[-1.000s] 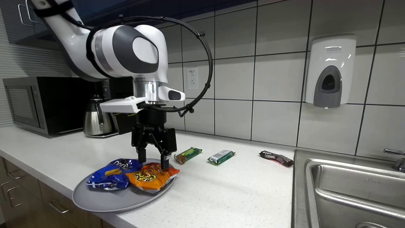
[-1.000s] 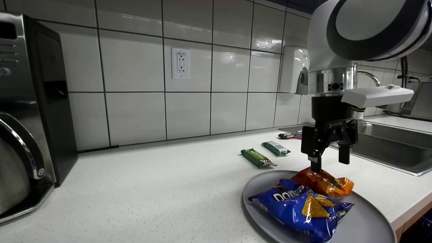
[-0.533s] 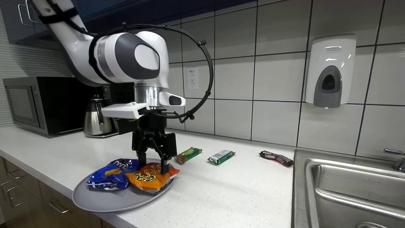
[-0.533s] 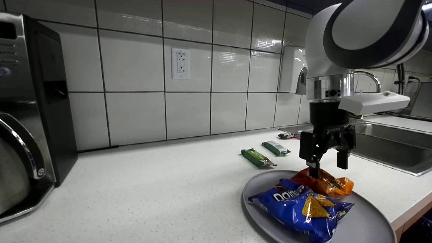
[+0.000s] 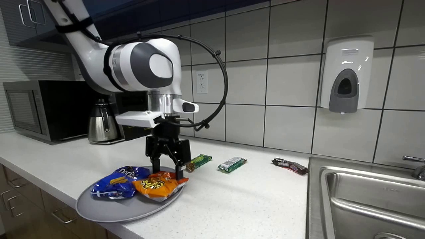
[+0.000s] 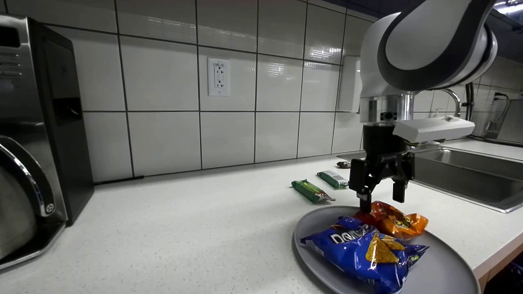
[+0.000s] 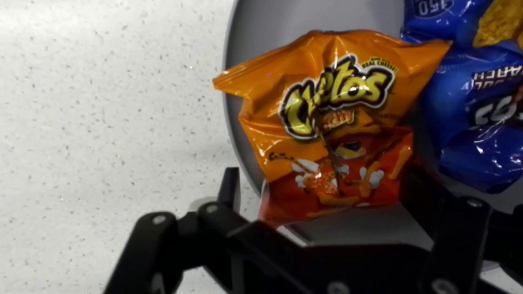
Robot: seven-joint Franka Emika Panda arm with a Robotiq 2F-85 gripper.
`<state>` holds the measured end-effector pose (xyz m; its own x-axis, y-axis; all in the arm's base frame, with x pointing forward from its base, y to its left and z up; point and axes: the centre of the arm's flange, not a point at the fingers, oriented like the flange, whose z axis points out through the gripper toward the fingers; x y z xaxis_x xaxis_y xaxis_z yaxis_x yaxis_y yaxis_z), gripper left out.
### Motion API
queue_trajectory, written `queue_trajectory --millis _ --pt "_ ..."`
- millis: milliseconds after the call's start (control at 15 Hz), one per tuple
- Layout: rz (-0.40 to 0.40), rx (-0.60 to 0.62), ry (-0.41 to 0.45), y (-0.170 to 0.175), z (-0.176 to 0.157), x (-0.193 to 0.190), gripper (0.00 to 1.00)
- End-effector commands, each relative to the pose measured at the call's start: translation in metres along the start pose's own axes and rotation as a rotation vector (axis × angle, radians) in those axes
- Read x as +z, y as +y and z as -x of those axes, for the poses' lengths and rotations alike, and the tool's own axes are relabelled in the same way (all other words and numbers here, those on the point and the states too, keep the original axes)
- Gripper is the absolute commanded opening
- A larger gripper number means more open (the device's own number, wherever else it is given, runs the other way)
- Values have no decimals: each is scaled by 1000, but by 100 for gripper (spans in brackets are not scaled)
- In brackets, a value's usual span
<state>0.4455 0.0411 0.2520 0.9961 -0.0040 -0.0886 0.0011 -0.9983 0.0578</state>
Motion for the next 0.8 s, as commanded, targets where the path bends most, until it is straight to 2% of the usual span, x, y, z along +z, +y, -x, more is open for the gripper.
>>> queue_trajectory --millis 0,733 --pt "-8 23 21 -3 -12 -3 100" --pt "-16 34 19 -1 4 -10 100"
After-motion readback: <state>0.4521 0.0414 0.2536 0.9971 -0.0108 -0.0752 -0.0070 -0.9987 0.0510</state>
